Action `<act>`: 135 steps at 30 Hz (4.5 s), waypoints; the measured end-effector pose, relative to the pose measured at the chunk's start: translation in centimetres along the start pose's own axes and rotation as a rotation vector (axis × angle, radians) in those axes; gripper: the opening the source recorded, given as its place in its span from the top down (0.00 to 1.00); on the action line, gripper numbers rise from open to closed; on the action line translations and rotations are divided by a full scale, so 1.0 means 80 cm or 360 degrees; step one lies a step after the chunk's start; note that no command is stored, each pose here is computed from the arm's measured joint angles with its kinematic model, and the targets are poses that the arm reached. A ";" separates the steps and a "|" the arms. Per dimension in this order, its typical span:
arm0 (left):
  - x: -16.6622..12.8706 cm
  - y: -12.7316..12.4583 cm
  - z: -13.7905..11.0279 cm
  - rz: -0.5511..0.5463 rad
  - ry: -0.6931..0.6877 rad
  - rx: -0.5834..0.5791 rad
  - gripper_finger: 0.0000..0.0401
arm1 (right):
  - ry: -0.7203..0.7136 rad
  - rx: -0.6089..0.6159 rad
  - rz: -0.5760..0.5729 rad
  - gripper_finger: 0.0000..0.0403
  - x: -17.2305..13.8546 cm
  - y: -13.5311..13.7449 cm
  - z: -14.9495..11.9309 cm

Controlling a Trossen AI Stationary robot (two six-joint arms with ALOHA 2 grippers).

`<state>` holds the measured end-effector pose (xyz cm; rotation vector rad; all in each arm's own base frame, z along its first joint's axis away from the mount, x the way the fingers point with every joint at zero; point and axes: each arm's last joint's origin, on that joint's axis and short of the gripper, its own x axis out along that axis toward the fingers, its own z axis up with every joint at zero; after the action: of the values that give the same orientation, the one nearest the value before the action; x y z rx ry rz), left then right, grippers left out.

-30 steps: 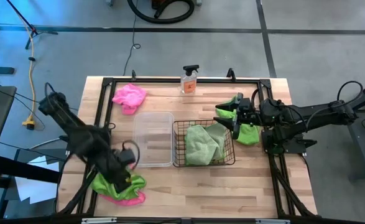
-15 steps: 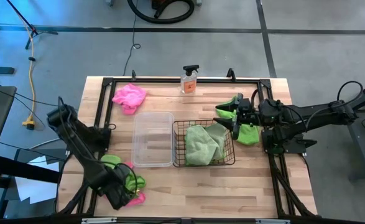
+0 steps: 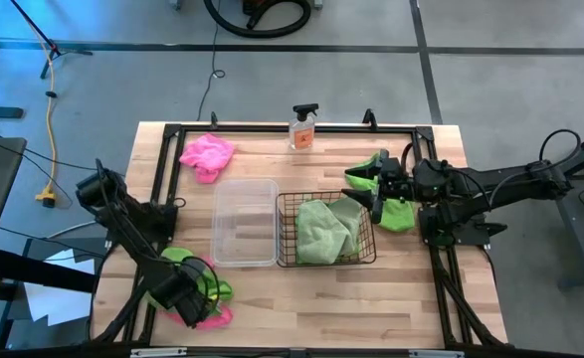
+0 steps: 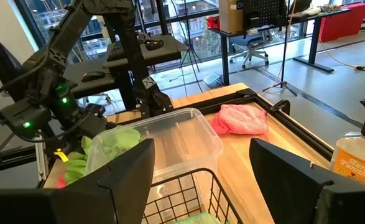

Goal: Sort microfiber towel by color & place in baskets
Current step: Put the green towel into the wire basket

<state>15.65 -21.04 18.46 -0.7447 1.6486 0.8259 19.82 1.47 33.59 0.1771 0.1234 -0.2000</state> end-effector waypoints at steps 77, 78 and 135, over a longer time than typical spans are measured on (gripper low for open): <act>-0.373 0.135 0.157 -0.0868 -0.2528 0.0384 1.00 | -0.0380 -0.0316 0.0089 0.36 0.094 0.044 0.089; -0.375 0.129 0.164 -0.0862 -0.2554 0.0385 1.00 | -0.0375 -0.0319 0.0085 0.36 0.101 0.046 0.093; -0.380 0.074 0.222 -0.1208 -0.2542 0.0250 1.00 | -0.0195 -0.0714 -0.0509 0.96 0.176 0.062 0.113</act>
<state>26.77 -1.30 46.04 -0.2998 -0.0442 0.4256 35.51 1.96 41.29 -0.3039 0.0712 -0.4943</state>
